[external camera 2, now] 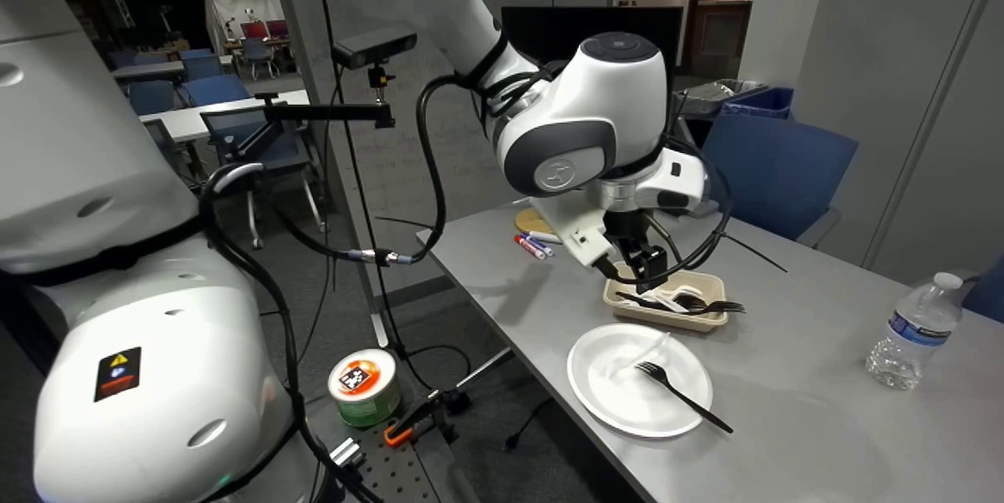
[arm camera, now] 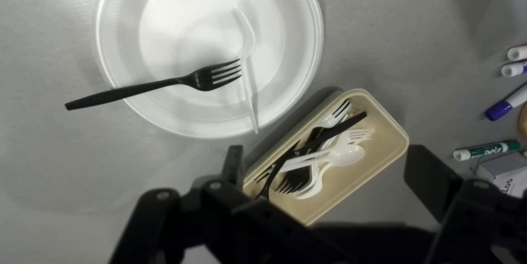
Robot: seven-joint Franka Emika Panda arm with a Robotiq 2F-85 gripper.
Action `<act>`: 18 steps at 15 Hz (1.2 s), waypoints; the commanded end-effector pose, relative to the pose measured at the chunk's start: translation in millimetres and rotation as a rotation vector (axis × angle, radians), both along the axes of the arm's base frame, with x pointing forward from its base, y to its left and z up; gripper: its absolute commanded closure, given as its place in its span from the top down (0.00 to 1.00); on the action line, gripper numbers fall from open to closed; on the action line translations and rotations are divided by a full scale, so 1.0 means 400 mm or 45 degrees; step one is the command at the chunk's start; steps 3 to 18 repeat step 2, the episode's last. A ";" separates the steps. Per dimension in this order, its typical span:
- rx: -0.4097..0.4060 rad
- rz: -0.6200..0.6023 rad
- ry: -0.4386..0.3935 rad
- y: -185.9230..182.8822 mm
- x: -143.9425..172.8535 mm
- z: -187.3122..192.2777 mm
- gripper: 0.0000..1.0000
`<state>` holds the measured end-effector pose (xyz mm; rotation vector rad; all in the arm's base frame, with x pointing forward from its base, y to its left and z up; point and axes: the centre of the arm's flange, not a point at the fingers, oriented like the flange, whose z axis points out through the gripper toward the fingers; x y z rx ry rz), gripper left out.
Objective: Pick up the silver fork from the table and place it on the white plate then pick up the white fork from the table and put it on the white plate
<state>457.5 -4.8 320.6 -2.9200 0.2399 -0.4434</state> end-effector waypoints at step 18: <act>0.000 0.000 0.000 0.000 0.000 0.000 1.00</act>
